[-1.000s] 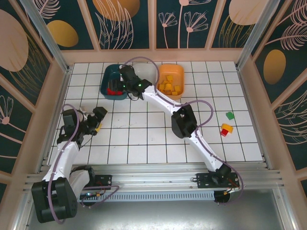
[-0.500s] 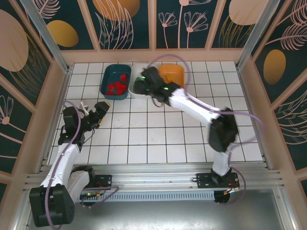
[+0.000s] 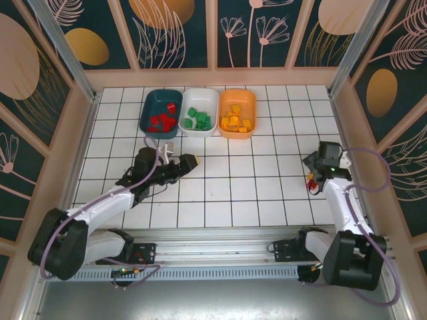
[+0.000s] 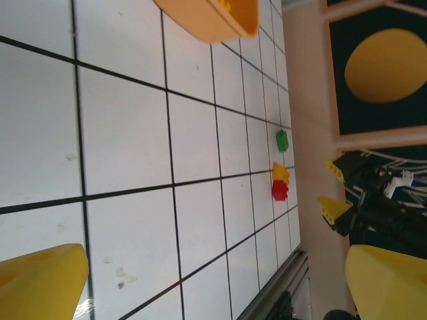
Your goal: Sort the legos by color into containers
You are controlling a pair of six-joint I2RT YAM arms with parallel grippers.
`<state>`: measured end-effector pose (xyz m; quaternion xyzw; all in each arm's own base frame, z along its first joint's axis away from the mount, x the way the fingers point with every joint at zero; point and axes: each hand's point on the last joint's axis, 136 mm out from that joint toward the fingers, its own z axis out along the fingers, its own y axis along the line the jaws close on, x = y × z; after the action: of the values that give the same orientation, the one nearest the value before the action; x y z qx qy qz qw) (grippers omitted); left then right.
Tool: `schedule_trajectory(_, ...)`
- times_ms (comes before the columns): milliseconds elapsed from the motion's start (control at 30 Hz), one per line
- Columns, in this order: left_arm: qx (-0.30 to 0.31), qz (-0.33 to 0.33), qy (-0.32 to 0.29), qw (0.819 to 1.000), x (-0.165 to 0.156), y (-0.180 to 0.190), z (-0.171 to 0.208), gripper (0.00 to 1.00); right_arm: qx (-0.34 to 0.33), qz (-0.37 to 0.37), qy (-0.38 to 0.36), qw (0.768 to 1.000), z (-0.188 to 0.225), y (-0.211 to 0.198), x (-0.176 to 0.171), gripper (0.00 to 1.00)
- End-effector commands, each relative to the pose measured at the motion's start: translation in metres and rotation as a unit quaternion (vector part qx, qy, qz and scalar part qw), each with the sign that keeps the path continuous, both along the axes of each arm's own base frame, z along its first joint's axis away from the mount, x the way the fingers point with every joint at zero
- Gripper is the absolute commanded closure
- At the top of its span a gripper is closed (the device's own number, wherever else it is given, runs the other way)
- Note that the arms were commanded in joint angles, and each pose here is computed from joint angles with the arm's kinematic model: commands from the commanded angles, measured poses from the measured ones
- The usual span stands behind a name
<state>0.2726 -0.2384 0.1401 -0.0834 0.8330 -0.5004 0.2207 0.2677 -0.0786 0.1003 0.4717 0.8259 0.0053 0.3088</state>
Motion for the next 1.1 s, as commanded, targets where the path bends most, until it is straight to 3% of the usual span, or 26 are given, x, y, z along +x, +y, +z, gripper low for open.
schedule_trajectory(0,-0.018,-0.016,-0.042,0.999,0.010,-0.016,0.018,0.02,0.046,-0.006,0.021,0.999,-0.027,-0.001,-0.004,0.08)
schedule_trajectory(200,0.002,-0.015,-0.037,0.999,0.007,-0.012,0.003,0.01,0.070,-0.009,0.074,0.995,-0.061,0.004,-0.015,0.09)
schedule_trajectory(433,0.011,-0.021,-0.030,0.999,0.009,-0.014,-0.006,0.01,0.139,0.069,0.041,0.987,-0.072,0.044,-0.001,0.16)
schedule_trajectory(767,0.013,-0.024,-0.027,0.999,0.011,-0.016,-0.009,0.02,0.113,0.124,0.037,0.985,-0.060,0.057,0.015,0.39)
schedule_trajectory(867,0.016,-0.024,-0.025,0.999,0.010,-0.015,-0.011,0.01,0.105,0.110,0.046,0.987,-0.059,0.053,0.009,0.39)
schedule_trajectory(1067,0.016,-0.026,-0.025,0.999,0.010,-0.016,-0.011,0.01,0.063,0.033,0.082,0.994,-0.049,0.026,-0.016,0.27)
